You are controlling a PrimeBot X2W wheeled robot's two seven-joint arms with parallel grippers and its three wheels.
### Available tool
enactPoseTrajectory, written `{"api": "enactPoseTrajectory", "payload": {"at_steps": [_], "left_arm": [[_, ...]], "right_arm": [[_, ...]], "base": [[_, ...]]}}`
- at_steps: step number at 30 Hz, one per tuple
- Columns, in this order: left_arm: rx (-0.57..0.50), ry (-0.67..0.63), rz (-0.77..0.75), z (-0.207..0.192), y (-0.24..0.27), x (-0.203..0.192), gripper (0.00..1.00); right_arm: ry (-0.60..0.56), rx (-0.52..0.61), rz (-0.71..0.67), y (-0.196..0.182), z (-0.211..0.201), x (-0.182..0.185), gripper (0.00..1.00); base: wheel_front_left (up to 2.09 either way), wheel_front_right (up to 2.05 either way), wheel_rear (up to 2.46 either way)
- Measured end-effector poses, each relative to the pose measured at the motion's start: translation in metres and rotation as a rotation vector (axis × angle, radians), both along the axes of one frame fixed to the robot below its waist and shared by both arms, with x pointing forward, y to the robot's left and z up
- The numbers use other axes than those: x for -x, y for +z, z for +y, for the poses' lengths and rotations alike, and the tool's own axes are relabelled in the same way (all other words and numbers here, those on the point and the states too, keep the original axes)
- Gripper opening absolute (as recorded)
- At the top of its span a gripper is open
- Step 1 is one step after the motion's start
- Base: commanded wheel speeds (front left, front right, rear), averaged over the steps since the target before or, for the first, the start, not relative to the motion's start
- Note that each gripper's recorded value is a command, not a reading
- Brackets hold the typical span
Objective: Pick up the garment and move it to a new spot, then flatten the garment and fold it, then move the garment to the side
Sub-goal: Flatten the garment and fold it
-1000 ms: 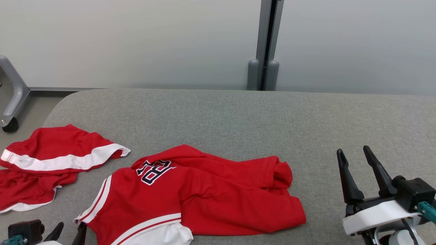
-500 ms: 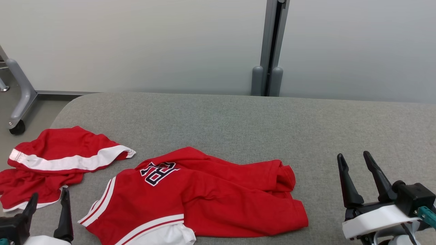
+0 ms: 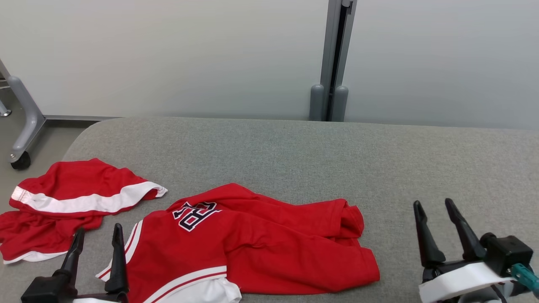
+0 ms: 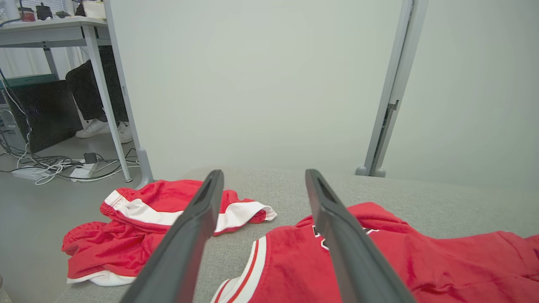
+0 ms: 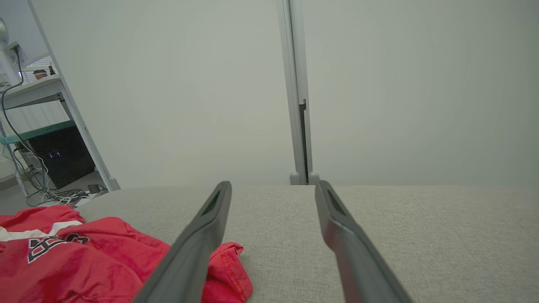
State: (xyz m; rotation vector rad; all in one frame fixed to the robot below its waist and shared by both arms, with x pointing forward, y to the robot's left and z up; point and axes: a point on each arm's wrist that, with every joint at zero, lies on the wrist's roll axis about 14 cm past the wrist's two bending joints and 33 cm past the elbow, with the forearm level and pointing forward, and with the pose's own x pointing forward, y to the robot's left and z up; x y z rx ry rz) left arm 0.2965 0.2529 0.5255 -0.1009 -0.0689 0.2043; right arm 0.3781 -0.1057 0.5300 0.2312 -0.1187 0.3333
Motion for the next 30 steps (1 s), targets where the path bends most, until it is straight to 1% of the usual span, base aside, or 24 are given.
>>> {"api": "enactPoseTrajectory", "payload": {"at_steps": [4, 9, 15, 18, 24, 30], "left_arm": [[-0.018, -0.011, 0.000, -0.005, -0.003, -0.002, 1.00], [0.000, -0.026, 0.019, -0.012, -0.014, 0.001, 1.00], [0.024, -0.032, 0.028, -0.015, -0.019, 0.003, 1.00], [0.031, -0.038, 0.034, -0.018, -0.022, 0.004, 1.00], [0.039, -0.021, 0.047, -0.014, -0.027, 0.010, 1.00], [0.042, -0.004, 0.056, -0.010, -0.031, 0.016, 1.00]], "right_arm": [[0.047, -0.010, 0.025, -0.006, 0.013, 0.002, 1.00], [0.126, 0.010, 0.117, -0.033, 0.029, 0.006, 1.00], [0.234, 0.037, 0.296, -0.066, 0.053, 0.009, 1.00], [0.287, 0.083, 0.384, -0.081, 0.061, 0.010, 1.00], [0.340, 0.133, 0.587, -0.118, 0.070, 0.020, 1.00], [0.386, 0.108, 0.688, -0.131, 0.087, 0.031, 1.00]], "base": [[0.00, 0.00, 0.00], [0.00, 0.00, 0.00], [0.00, 0.00, 0.00], [0.00, 0.00, 0.00], [0.00, 0.00, 0.00], [0.00, 0.00, 0.00]]}}
